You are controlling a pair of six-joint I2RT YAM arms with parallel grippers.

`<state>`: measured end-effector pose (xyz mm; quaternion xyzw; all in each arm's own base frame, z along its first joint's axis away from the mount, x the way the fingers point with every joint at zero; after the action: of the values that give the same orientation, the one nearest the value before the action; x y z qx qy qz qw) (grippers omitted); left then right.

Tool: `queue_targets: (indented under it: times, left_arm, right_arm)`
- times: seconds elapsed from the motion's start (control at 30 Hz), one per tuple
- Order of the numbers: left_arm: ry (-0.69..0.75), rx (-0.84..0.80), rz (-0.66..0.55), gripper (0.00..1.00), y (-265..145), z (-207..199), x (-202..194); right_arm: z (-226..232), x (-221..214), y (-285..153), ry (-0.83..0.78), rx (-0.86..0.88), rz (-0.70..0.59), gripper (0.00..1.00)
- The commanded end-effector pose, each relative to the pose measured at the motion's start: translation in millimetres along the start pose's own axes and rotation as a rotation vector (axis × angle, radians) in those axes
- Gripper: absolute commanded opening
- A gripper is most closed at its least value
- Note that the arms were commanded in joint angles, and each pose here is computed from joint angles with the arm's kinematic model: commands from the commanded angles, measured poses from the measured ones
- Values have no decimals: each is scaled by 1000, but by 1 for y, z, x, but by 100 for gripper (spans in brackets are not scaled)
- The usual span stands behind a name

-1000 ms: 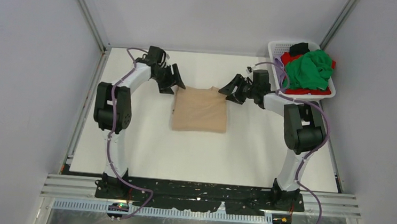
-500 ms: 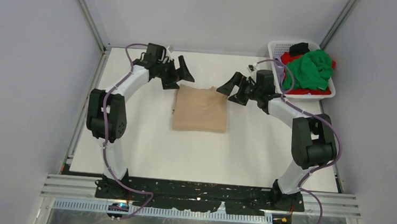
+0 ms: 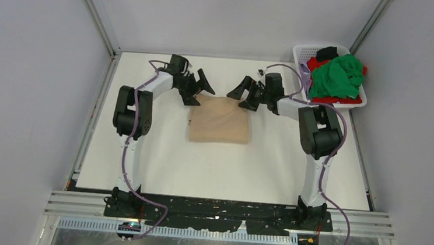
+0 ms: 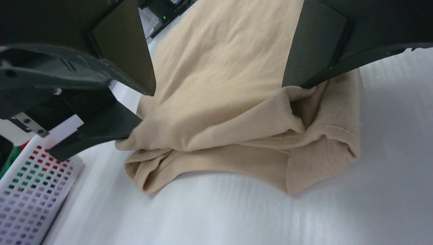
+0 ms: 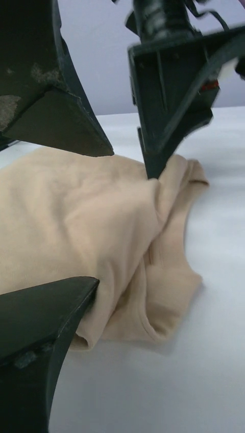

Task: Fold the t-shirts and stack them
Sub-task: Smooth out wrinkles on the folded tshirt, then put the neatly folded tshirt into the corner of the board with the left arm

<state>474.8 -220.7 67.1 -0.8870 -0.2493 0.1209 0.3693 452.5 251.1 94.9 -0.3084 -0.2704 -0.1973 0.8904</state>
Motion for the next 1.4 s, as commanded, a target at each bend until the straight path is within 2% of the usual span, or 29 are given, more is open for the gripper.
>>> queue_targets:
  times: [0.0,0.2,0.4,0.5,0.67,0.87,1.03,1.23,1.33,1.37]
  left_arm:
    - [-62,55,-53,100,-5,2,17]
    - [-93,90,-40,100,-5,6,19]
    - [28,10,-95,100,-48,-34,14]
    - [90,18,-148,100,-77,-36,1]
    - [121,95,-178,100,-94,0,-18]
    - [80,177,-78,96,-73,40,-35]
    - [46,219,-20,90,-57,58,-41]
    - [39,227,38,67,-35,58,-48]
    - [50,238,50,46,-29,55,-47]
    - [59,256,34,37,-30,55,-44]
  right_arm:
    - [-26,5,26,63,-47,-4,95]
    - [-37,-9,31,134,-77,27,95]
    - [2,33,4,2,-48,-41,95]
    - [31,52,-25,-79,-28,-101,95]
    - [64,51,-77,-176,-19,-194,95]
    - [52,-3,-115,-190,-103,-145,95]
    - [49,-23,-141,-226,-169,-128,95]
    - [57,-28,-159,-245,-178,-135,95]
    - [58,-30,-166,-248,-184,-139,95]
    - [57,-30,-167,-248,-191,-143,95]
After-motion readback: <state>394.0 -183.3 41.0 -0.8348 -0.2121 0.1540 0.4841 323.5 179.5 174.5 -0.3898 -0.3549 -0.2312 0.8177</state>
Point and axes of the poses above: each gripper's point midway between its finger pads, its own y axis out along the fingers, its own z axis along the line the jaws close on, x = y × z, the point moved 1 cm from there along -y, back along the fingers, and after that the axes turned 14 degrees about -y, right-handed, at the moved point
